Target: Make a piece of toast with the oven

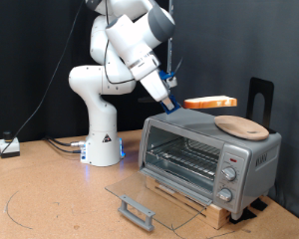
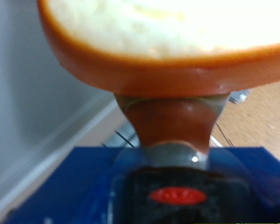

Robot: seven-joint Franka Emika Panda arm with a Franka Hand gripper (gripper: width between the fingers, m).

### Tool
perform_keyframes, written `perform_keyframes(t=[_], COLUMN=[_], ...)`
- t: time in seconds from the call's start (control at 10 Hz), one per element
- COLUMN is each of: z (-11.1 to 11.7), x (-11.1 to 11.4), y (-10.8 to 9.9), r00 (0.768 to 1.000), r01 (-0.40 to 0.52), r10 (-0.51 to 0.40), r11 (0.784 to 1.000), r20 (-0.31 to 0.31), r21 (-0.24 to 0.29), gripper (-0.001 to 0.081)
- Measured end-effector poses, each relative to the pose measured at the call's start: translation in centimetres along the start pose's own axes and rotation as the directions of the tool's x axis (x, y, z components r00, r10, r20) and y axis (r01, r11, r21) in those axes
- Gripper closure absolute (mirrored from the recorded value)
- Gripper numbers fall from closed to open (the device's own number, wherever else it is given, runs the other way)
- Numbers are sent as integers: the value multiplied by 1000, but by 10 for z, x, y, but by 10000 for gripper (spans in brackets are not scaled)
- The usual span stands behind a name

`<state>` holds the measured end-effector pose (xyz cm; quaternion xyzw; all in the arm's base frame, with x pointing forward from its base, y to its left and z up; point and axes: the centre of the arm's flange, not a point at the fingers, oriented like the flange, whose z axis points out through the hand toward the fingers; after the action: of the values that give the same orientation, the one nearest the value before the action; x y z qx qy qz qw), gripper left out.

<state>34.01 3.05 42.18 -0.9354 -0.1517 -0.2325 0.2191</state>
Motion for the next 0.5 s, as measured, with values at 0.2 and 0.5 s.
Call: perform_keyframes(t=[0.2, 0.5], z=[-21, -51], x=[-5, -16], y=[20, 52], r00=[999, 993], r01=[-50, -114], r10=[49, 110], r11=[998, 990], r20=[-21, -45], r21=[-50, -79], gripper=[411, 411])
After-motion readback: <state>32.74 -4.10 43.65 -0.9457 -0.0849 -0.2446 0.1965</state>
